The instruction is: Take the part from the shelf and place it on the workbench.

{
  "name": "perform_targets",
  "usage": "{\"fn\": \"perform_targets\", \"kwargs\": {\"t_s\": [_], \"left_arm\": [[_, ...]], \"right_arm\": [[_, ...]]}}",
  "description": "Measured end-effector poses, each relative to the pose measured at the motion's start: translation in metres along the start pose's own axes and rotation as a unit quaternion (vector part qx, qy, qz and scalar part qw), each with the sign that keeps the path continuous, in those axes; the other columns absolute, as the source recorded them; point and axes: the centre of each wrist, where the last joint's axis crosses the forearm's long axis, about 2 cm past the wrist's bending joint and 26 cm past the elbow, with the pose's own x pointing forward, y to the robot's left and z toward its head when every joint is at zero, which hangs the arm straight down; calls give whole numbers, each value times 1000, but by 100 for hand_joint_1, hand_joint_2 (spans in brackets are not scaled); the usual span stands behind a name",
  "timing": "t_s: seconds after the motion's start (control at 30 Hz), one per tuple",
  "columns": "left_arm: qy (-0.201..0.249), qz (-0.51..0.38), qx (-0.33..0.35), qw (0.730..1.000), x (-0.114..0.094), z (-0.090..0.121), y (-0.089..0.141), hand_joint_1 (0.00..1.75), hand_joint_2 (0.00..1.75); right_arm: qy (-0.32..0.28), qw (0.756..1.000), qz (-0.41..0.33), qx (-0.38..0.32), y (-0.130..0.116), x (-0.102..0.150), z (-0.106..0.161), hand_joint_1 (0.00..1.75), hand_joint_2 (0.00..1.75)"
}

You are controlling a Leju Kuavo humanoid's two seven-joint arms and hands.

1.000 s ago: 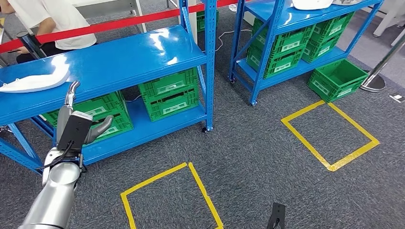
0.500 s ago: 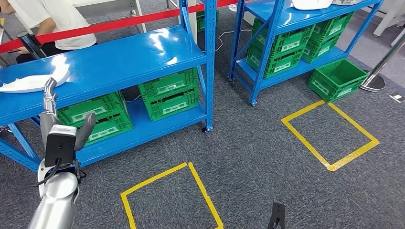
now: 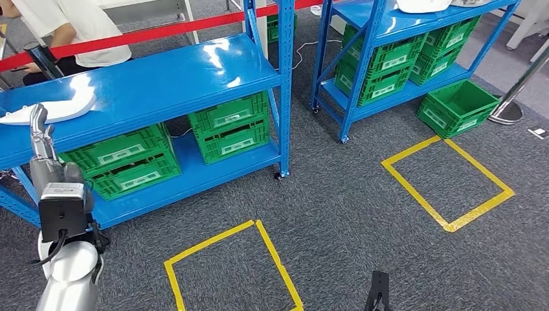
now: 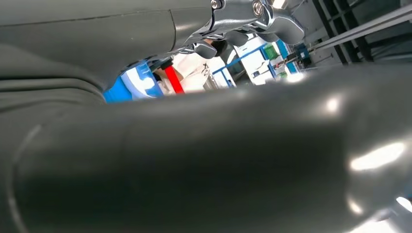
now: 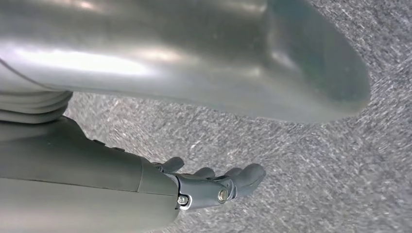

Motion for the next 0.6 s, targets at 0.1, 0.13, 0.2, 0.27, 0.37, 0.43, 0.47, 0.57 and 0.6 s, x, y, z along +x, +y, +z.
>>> {"fn": "perform_targets", "kwargs": {"t_s": [0.1, 0.13, 0.2, 0.27, 0.37, 0.43, 0.47, 0.57, 0.6], "left_arm": [[-5, -1, 3, 1000, 1, 0, 2, 0, 0], [-4, -2, 4, 1000, 1, 1, 2, 0, 0], [1, -2, 2, 1000, -1, 6, 2, 0, 0], [6, -2, 1, 1000, -2, 10, 2, 0, 0], [7, -2, 2, 1000, -2, 10, 2, 0, 0], [8, -1, 3, 1000, -1, 9, 3, 0, 0], [8, -1, 4, 1000, -1, 9, 3, 0, 0], [7, -1, 5, 1000, 0, 7, 3, 0, 0], [7, 0, 5, 1000, 0, 7, 3, 0, 0]], "right_arm": [[10, 1000, -4, 0, 1, 1, 0, 0, 0], [14, 1000, -4, 0, 1, 1, 0, 0, 0], [23, 1000, -3, 0, 2, 0, 0, 0, 0], [30, 1000, -3, -2, 1, -1, 1, 0, 0], [37, 999, -4, -1, 4, -3, 2, 0, 0], [40, 999, -5, 3, 8, -5, 4, 0, 0], [41, 999, -5, 5, 10, -6, 4, 0, 0], [40, 999, -5, 7, 11, -6, 5, 0, 0], [39, 999, -5, 7, 11, -6, 5, 0, 0]]}}
